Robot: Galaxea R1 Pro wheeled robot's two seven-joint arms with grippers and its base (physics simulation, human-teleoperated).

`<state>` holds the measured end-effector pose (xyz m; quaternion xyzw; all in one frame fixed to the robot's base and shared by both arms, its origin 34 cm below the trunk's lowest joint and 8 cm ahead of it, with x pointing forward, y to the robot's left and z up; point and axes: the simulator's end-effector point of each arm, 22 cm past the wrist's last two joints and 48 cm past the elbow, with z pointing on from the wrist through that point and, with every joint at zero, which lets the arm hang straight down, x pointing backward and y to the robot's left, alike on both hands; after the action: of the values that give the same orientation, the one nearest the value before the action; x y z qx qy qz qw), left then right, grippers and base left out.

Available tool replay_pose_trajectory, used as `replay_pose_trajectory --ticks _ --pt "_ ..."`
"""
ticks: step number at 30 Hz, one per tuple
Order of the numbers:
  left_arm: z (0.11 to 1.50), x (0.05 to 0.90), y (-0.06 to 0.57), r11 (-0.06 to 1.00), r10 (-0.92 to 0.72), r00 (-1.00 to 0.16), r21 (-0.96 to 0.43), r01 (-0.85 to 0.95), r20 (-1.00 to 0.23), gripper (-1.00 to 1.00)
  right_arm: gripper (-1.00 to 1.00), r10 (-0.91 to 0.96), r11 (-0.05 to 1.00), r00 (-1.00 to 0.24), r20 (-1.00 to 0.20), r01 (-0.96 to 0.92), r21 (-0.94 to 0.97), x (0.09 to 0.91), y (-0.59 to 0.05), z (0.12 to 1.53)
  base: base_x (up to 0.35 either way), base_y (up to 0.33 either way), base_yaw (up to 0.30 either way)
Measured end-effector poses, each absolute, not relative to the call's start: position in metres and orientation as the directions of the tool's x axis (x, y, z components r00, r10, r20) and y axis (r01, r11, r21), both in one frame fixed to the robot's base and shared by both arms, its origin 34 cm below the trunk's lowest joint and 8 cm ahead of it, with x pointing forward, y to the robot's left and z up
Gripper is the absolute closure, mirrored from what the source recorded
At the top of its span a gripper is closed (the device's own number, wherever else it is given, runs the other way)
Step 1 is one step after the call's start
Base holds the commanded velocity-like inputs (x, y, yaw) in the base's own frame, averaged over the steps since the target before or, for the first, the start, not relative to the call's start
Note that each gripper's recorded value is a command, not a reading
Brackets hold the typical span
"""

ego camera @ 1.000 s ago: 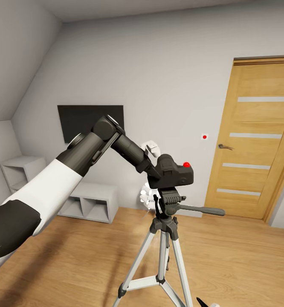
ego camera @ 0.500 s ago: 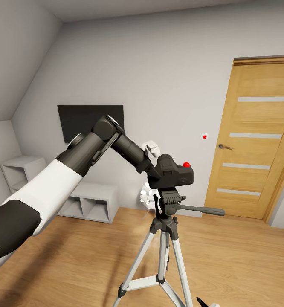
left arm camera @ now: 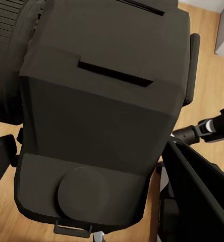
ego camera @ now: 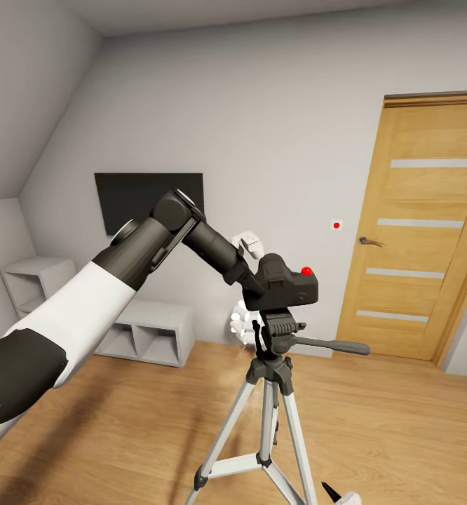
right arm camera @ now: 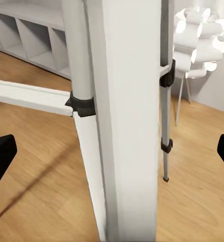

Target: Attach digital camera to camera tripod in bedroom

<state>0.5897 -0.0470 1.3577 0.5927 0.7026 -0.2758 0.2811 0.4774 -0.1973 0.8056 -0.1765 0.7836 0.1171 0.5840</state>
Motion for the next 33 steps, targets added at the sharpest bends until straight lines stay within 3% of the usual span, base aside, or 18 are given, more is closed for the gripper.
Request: replay_pose_trajectory --ticks 33 --pt "1.357 0.59 -0.047 0.146 0.679 -0.141 -0.056 0.988 -0.721 1.0 -1.0 -0.137 0.91 -0.232 -0.963 -0.414 -0.03 0.495 -0.194 0.816 0.0 0.0 0.0"
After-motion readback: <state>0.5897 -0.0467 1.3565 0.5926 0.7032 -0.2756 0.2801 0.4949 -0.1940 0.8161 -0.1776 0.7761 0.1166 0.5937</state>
